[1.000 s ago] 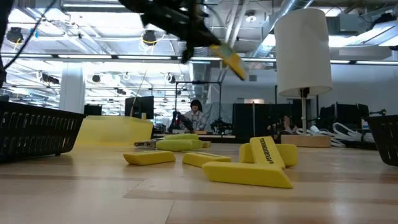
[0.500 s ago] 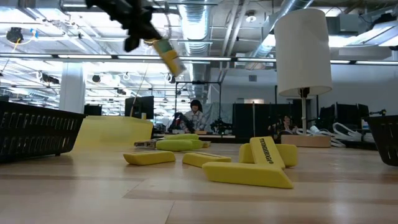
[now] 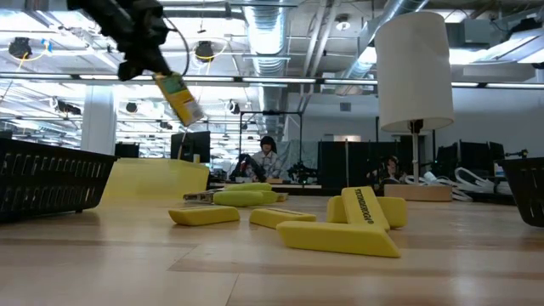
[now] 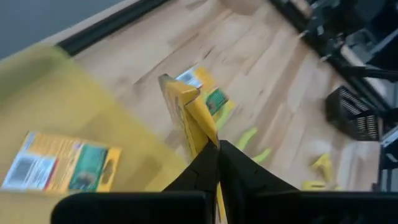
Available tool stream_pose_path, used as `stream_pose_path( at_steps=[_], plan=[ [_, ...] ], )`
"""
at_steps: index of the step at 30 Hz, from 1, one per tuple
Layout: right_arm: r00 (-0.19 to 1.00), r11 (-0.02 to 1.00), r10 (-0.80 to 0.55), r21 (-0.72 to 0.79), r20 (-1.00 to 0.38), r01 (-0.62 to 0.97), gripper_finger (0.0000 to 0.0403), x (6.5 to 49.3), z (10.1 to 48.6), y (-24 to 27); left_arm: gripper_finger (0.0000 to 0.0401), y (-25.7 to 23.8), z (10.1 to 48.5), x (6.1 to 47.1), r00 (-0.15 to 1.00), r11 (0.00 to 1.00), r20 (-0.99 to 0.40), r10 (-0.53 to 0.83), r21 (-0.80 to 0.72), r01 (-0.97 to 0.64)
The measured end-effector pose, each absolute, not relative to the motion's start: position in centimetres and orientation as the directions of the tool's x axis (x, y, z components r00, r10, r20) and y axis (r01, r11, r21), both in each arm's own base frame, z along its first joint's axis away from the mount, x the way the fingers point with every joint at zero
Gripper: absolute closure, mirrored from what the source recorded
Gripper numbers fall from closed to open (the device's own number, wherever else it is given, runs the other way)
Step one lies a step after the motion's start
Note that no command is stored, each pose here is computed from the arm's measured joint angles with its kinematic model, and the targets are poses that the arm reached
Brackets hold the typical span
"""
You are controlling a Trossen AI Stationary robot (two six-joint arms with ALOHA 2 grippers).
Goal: Pick & Place School Supplies
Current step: Put the yellow crayon box into the yellow bin, then adjust the yellow bin
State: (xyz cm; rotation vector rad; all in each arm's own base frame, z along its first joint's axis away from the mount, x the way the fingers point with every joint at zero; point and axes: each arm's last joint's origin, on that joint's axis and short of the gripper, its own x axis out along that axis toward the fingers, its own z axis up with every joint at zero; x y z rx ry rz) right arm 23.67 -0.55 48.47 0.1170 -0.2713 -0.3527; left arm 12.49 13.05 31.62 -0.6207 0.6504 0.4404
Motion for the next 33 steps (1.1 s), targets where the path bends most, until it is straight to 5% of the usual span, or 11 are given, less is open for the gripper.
stream_pose_path(
  at_steps=[15, 21, 33],
  plan=[
    [0.896, 0.924, -0.372, 0.185, 0.243, 0.334, 0.0244, 24.7, 48.1, -1.0, 0.0399, 15.0, 24.4, 8.3, 0.581, 0.624, -0.799, 0.156, -0.376, -0.685],
    [0.893, 0.920, -0.383, 0.184, 0.237, 0.346, 0.0244, 24.8, 48.0, -1.3, 0.0392, 15.4, 23.0, 8.4, 0.614, 0.615, -0.777, 0.136, -0.420, -0.668],
    [0.892, 0.919, -0.385, 0.190, 0.237, 0.346, 0.0244, 24.8, 48.0, -1.3, 0.0252, 16.3, 23.1, 8.6, 0.591, 0.588, -0.777, 0.216, -0.380, -0.715]
  ],
)
